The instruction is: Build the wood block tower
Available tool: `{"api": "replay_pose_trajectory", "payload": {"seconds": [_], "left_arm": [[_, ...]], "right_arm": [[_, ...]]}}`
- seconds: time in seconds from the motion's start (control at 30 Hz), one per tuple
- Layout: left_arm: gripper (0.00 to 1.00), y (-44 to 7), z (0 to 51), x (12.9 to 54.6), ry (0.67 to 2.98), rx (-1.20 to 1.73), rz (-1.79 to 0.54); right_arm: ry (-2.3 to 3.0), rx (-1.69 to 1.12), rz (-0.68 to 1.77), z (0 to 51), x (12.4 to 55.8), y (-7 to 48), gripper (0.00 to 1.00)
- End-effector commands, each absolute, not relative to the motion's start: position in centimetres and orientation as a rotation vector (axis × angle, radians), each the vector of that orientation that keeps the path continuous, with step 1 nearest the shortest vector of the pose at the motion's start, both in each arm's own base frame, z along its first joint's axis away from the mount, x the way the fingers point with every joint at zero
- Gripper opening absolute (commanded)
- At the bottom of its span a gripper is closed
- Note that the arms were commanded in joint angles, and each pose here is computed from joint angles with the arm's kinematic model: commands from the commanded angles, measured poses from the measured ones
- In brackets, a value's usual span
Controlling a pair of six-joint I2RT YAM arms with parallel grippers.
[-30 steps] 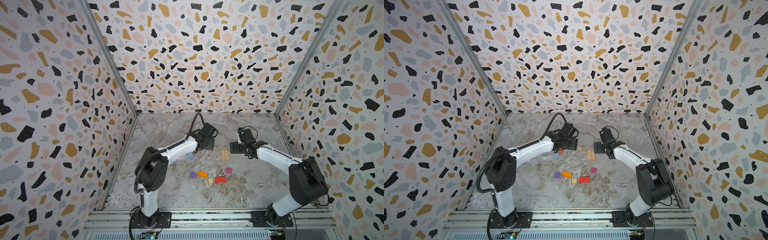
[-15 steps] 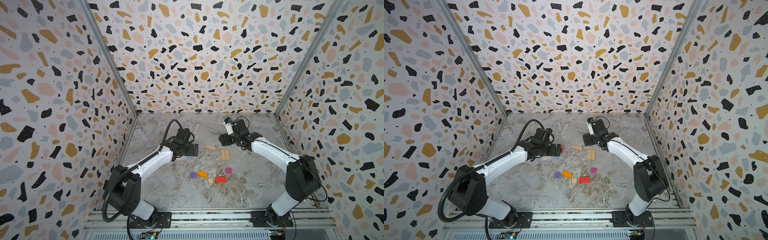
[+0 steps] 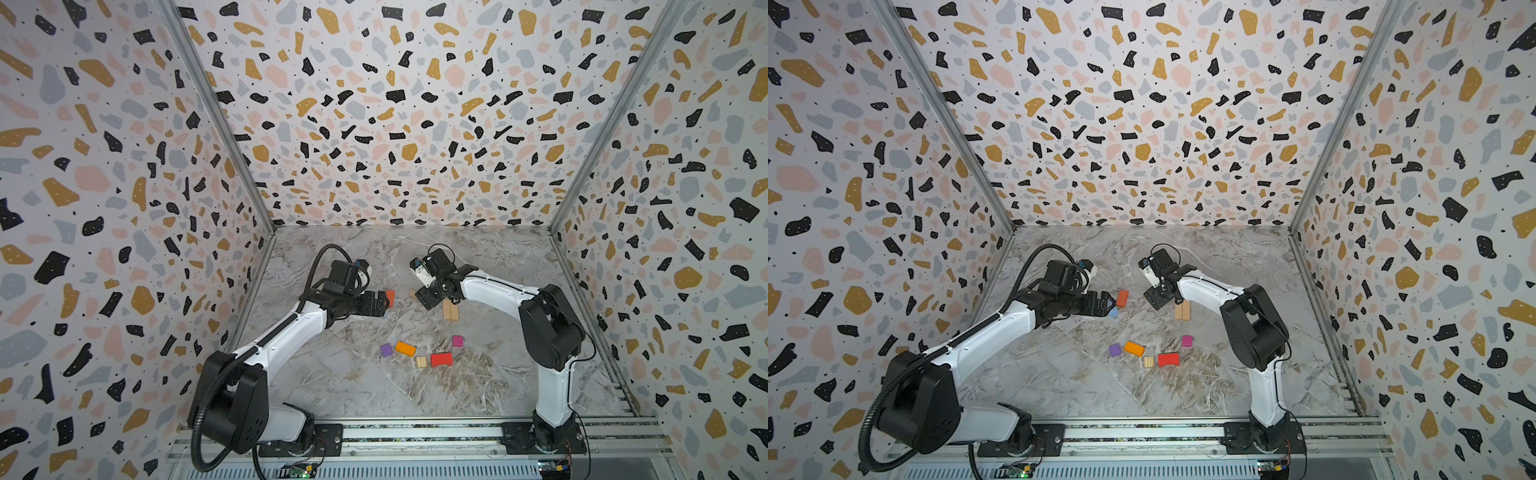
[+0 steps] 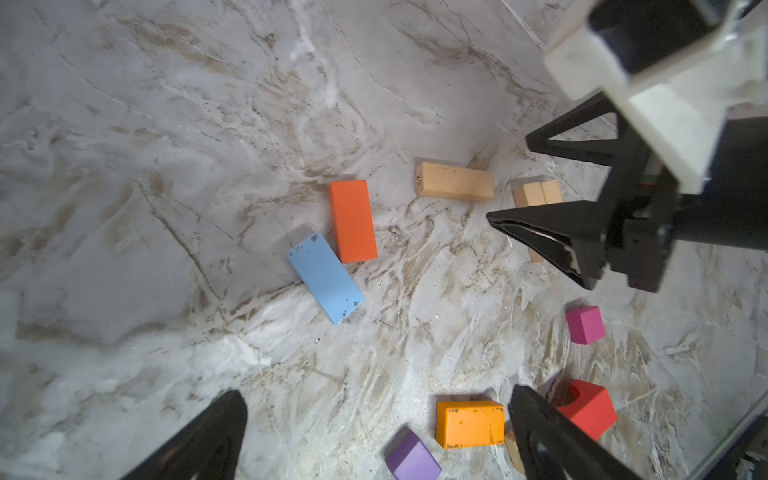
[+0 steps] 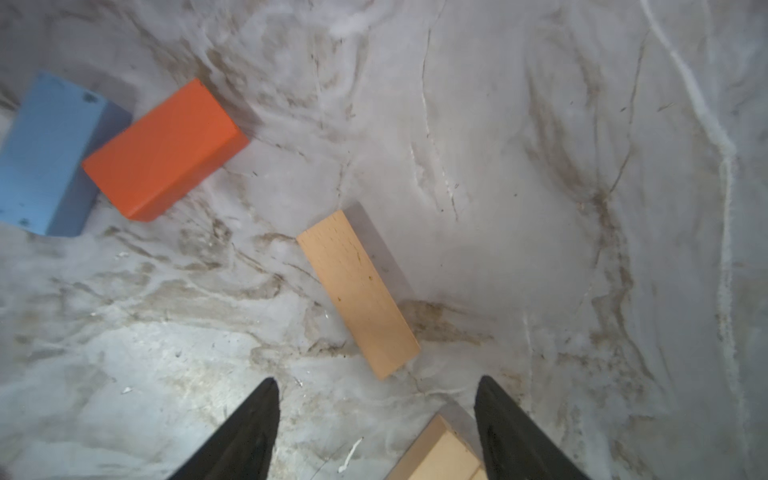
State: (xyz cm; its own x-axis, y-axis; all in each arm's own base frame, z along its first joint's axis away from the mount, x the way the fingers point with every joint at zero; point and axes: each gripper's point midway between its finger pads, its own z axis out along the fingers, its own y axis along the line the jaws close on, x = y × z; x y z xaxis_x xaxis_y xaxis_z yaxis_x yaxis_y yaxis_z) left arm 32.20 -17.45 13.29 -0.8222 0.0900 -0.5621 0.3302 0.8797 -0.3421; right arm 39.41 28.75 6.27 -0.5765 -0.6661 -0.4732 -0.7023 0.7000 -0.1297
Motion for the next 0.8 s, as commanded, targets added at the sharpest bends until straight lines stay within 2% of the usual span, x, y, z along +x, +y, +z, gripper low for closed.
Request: {"api": "replay_pose_trajectory", "payload": {"seconds": [0.0,0.47,0.57,0.67,0.77], "left_arm": [[0.99,-18.0,13.8,31.8,2.462,0.353,-0.648],[0.98,-17.7,13.5,31.8,2.468,0.335,-0.662],[0.97,-17.7,13.4,31.8,2.470,0.335,-0.670],[0.97,-17.5,13.3,32.0,2.472,0.323,-0.670],[0.97,-17.5,13.2,32.0,2.473,0.322,-0.676]], "right_arm": [[2.390,-1.129,0.074,6.9,39.3,28.9,0.75],[2.365,-1.210,0.142,5.1,40.9,31.5,0.71],[2.365,-1.215,0.161,4.8,41.4,31.8,0.66],[2.378,-1.220,0.189,4.4,41.4,32.1,0.57],[2.381,-1.221,0.198,4.2,41.3,32.2,0.53]]}}
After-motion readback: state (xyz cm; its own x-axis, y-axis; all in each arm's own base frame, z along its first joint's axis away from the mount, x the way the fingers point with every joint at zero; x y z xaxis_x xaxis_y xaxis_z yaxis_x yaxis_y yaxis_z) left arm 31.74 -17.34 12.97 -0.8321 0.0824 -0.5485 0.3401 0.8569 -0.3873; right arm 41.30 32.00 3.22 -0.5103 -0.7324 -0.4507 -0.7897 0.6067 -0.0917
